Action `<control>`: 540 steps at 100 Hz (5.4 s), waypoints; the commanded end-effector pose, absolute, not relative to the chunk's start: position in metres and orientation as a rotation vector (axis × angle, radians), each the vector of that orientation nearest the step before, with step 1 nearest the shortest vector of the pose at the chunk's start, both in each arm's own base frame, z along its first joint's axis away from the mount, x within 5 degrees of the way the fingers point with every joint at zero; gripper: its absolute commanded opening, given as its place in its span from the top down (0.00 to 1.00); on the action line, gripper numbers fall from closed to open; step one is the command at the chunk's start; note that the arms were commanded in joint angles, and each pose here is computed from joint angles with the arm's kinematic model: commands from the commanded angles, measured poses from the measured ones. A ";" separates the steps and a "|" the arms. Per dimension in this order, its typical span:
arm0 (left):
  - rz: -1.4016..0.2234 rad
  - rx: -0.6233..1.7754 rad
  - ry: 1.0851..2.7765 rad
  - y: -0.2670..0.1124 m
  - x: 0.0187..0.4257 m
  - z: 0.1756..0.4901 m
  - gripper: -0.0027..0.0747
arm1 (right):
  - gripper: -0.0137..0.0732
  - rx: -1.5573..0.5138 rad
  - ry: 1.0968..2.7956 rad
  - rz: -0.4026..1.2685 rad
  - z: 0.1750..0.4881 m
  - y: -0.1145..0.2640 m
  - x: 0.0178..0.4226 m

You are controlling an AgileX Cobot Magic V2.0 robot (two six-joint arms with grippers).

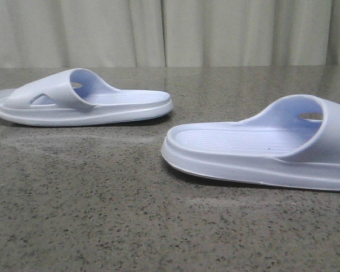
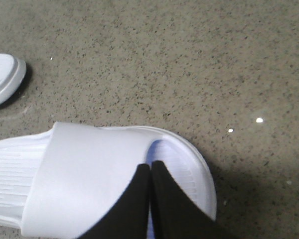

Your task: Insert blue slippers together front up

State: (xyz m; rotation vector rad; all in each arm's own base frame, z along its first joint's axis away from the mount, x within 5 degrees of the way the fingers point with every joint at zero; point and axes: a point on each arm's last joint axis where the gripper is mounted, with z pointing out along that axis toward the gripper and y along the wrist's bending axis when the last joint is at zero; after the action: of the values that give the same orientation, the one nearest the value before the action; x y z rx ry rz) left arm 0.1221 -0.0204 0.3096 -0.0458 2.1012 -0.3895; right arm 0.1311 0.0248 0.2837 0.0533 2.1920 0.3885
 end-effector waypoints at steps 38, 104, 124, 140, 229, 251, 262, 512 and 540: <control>-0.551 -0.043 2.010 -0.029 0.141 0.325 0.42 | 0.47 0.072 2.248 0.281 0.294 0.012 0.133; -0.563 -0.030 2.032 -0.030 0.141 0.323 0.42 | 0.48 0.097 2.437 0.413 0.265 0.014 0.165; -0.566 -0.027 2.036 -0.030 0.140 0.322 0.42 | 0.57 0.033 2.488 0.515 0.253 0.020 0.178; -0.568 -0.026 2.037 -0.030 0.140 0.322 0.42 | 0.96 0.031 2.489 0.530 0.251 0.021 0.181; -1.057 -0.223 2.184 -0.015 0.285 0.257 0.42 | 0.96 0.020 2.423 0.480 0.260 0.018 0.188; -1.085 -0.191 2.195 -0.013 0.306 0.250 0.44 | 0.96 0.015 2.418 0.473 0.261 0.018 0.188; -1.102 -0.189 2.212 -0.013 0.309 0.244 0.50 | 0.96 0.015 2.416 0.472 0.261 0.017 0.188; -1.672 -0.090 1.948 -0.043 0.294 0.282 0.95 | 0.96 -0.051 2.075 1.254 0.264 0.054 0.310; -1.707 -0.046 1.961 -0.060 0.292 0.282 0.95 | 0.96 -0.243 2.049 1.321 0.277 0.102 0.331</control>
State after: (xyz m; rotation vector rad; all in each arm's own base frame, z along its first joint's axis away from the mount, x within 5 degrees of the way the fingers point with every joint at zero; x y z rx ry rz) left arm 0.3028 -0.0429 0.2530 -0.2010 2.0838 -1.4914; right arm 0.3351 0.0745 0.2433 -0.0701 2.1782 1.1664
